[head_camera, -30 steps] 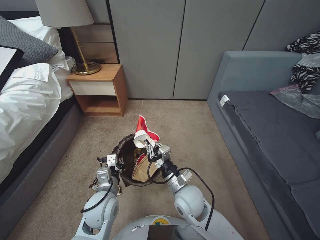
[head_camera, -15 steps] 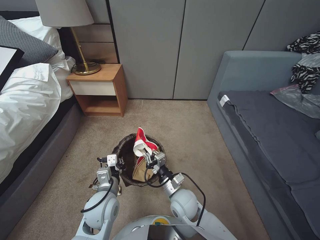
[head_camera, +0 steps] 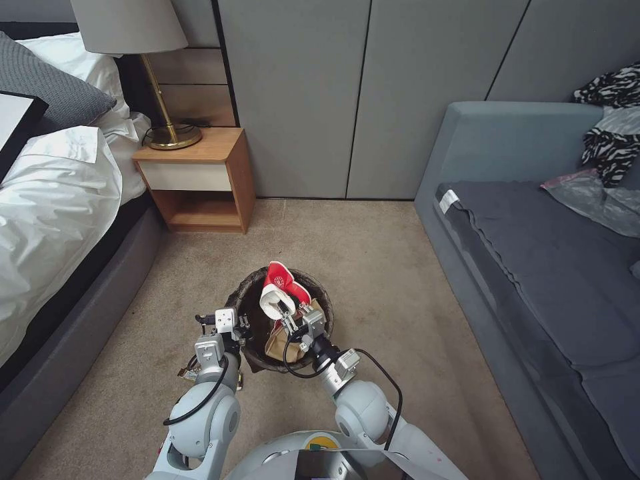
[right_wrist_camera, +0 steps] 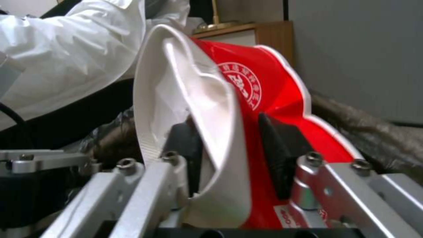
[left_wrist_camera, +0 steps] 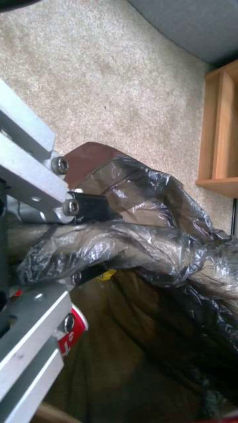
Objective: Pick up the trash bin, then pick up the garbage from the floor and place it into the trash bin.
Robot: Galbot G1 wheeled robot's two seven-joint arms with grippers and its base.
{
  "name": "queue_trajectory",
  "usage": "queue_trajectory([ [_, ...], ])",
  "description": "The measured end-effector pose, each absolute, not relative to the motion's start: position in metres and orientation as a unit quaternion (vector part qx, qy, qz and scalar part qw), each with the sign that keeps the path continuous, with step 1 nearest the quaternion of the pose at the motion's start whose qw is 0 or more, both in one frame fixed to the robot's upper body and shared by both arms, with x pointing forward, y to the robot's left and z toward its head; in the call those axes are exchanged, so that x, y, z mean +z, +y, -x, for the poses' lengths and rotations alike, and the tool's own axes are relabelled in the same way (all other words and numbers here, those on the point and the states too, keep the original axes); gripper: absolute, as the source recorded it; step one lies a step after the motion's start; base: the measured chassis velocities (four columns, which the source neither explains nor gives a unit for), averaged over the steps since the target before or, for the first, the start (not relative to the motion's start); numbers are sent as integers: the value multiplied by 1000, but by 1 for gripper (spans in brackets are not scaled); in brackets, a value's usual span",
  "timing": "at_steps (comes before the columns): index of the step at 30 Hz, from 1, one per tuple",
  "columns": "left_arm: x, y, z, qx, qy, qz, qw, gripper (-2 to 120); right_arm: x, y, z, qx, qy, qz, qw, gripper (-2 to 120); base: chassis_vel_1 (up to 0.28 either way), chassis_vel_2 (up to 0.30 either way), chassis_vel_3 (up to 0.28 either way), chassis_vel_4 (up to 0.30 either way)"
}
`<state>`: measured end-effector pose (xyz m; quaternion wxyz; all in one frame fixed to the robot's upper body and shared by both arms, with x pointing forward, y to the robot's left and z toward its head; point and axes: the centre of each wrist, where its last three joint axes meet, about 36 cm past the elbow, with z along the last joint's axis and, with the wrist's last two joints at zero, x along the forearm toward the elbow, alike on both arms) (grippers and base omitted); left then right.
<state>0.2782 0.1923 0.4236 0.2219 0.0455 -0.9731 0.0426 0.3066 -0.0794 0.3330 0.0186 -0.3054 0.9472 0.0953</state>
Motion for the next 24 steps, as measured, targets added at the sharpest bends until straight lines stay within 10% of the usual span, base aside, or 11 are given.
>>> queue_trajectory([
  [17, 423, 190, -279, 44, -973, -45, 222, 3, 342, -73, -298, 146, 945, 287, -52, 97, 0, 0, 0, 0],
  [24, 423, 190, -280, 44, -973, -45, 221, 3, 344, -75, -294, 147, 944, 289, -61, 100, 0, 0, 0, 0],
])
